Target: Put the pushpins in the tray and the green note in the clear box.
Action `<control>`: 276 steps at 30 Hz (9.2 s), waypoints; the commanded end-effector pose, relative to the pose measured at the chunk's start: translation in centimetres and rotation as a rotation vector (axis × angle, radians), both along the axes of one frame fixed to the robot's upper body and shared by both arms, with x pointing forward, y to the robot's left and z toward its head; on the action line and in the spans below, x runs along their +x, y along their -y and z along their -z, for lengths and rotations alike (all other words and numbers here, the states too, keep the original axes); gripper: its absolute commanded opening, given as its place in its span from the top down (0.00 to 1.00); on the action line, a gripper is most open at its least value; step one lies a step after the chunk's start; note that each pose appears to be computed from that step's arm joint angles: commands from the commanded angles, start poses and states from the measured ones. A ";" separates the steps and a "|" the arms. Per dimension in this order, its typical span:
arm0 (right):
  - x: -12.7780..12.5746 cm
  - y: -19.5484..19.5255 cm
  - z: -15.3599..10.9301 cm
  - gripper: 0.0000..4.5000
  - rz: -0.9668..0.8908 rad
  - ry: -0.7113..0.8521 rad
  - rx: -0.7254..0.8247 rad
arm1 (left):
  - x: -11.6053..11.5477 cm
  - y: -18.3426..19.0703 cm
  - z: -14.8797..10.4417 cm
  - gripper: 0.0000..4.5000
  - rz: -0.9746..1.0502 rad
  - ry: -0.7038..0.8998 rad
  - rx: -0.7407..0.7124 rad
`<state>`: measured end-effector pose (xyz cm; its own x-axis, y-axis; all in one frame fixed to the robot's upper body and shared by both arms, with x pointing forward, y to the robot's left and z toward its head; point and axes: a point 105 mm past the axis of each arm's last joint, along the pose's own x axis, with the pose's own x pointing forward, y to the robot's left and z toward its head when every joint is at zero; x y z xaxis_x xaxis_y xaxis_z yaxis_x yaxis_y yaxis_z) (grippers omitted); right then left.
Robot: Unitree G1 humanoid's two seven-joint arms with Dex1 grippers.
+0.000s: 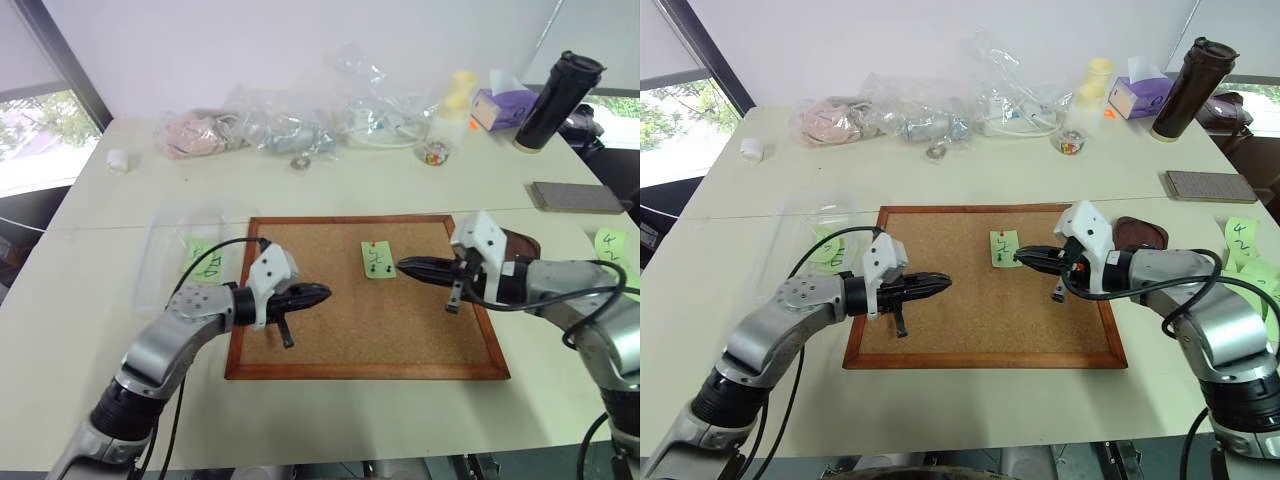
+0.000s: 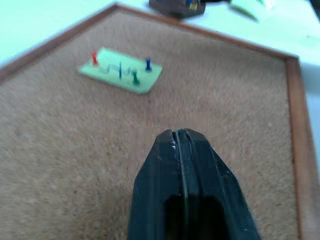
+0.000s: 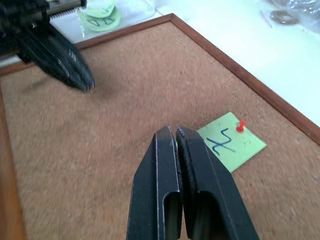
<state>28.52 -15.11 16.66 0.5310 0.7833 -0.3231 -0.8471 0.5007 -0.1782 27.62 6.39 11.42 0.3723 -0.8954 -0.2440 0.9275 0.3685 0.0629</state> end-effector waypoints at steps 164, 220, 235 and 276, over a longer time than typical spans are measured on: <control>4.0 -0.5 4.6 0.62 0.143 -0.063 0.044 | -0.4 -0.9 5.4 1.00 -0.076 -0.035 0.146; 5.7 20.1 1.1 0.99 0.900 0.046 0.343 | -1.5 -0.7 5.5 1.00 -0.032 -0.085 0.163; 4.6 20.3 7.2 0.99 0.944 -0.082 0.262 | -1.7 -0.9 5.3 1.00 -0.038 -0.080 0.174; 3.3 5.7 -0.6 0.26 0.327 -0.009 0.208 | -1.0 -0.8 5.2 1.00 -0.046 -0.068 0.160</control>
